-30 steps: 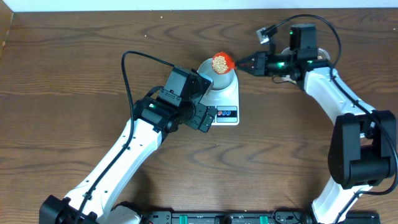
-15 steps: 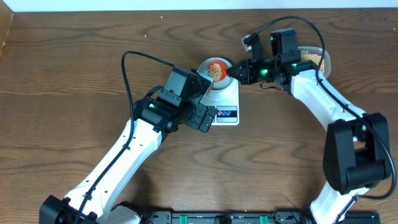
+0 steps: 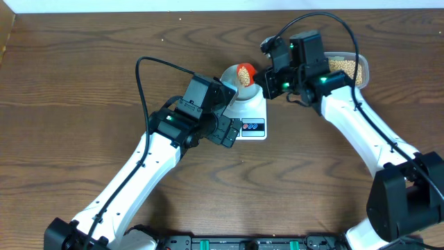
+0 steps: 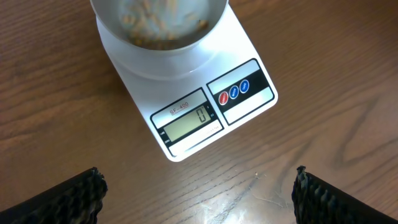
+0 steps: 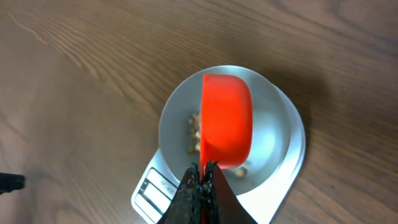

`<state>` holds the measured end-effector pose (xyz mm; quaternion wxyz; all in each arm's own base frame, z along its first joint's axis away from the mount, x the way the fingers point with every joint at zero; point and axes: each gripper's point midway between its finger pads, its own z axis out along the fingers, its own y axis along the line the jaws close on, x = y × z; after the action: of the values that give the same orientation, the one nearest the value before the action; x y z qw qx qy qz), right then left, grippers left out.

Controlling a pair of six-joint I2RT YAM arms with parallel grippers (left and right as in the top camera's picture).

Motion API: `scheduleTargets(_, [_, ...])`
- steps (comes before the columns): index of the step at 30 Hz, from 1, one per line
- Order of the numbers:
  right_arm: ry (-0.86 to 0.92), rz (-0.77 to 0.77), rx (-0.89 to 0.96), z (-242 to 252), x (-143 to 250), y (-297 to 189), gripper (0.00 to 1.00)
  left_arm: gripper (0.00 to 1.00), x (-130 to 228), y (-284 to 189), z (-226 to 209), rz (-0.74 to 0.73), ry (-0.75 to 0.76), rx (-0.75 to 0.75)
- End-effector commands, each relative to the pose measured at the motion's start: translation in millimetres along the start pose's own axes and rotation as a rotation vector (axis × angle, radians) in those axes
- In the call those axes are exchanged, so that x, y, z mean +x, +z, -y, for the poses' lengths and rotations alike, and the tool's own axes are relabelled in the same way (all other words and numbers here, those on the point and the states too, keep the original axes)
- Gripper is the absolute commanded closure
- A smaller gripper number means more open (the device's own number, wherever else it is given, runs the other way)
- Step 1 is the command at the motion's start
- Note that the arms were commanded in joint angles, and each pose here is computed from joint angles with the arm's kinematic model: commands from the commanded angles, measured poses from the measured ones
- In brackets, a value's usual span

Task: Scoop item into bowl and weigh 50g on scale
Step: 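Tip the red scoop to pour soybeans into the bowl, then return the empty red scoop with the right gripper to the tub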

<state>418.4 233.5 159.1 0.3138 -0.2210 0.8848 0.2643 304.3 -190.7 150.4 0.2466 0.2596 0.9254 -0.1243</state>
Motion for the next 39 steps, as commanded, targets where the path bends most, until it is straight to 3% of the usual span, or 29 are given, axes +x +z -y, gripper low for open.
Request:
scheduleTargets(1, [-0.068,0.009,0.066,-2,-4,-1,0.99,0.02,-2,-3,0,0.011,0.004,0.006])
scheduleTargets(23, [-0.386,-0.008,0.36,-12,-8,3,0.99,0.02,-2,-3,0,0.011,0.004,0.006])
scheduleTargets(39, [-0.326,0.051,0.31,-17,-21,-9,0.99,0.02,-2,-3,0,0.011,0.003,0.006])
